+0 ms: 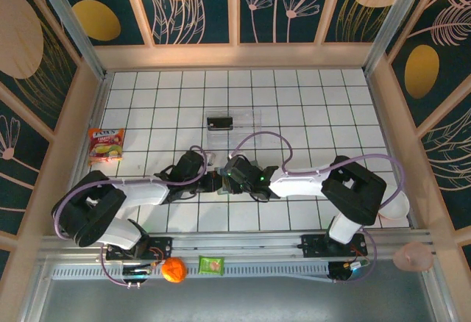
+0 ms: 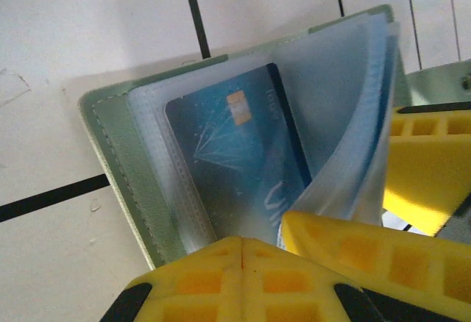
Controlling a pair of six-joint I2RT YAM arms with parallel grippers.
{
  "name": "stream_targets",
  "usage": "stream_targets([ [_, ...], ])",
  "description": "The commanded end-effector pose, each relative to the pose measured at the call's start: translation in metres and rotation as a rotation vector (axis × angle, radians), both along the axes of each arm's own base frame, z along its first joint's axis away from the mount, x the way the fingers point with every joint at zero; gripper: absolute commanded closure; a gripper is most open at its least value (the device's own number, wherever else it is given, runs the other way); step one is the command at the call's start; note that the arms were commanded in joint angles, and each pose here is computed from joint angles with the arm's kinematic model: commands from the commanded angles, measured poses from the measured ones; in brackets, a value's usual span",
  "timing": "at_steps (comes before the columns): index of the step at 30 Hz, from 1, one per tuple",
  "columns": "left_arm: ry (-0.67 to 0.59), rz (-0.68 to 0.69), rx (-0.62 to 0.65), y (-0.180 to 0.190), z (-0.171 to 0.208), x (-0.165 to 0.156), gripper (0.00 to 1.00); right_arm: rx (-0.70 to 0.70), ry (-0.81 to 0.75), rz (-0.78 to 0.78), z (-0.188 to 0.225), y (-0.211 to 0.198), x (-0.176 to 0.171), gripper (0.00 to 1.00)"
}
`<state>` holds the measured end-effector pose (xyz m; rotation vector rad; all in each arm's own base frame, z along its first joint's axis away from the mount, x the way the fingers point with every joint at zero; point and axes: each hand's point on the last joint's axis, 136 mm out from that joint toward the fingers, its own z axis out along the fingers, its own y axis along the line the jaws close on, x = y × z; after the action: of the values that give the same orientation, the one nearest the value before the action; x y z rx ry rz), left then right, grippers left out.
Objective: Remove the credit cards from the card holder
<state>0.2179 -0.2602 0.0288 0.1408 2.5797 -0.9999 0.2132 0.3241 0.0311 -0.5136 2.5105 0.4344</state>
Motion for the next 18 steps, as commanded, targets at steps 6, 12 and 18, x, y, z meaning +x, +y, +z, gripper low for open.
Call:
stream_targets([
  [6, 0.046, 0.005, 0.099, 0.008, -0.024, -0.002, 1.0, 0.027, -0.02, -0.062, 0.011, -0.009, 0.006, 0.51],
  [12, 0.063, -0.001, 0.127, 0.013, -0.033, -0.006, 1.0, -0.04, -0.033, -0.164, 0.006, -0.04, 0.01, 0.42],
  [18, 0.053, -0.005, 0.123, 0.011, -0.031, -0.005, 1.0, -0.094, -0.029, -0.26, 0.003, -0.079, 0.009, 0.41],
])
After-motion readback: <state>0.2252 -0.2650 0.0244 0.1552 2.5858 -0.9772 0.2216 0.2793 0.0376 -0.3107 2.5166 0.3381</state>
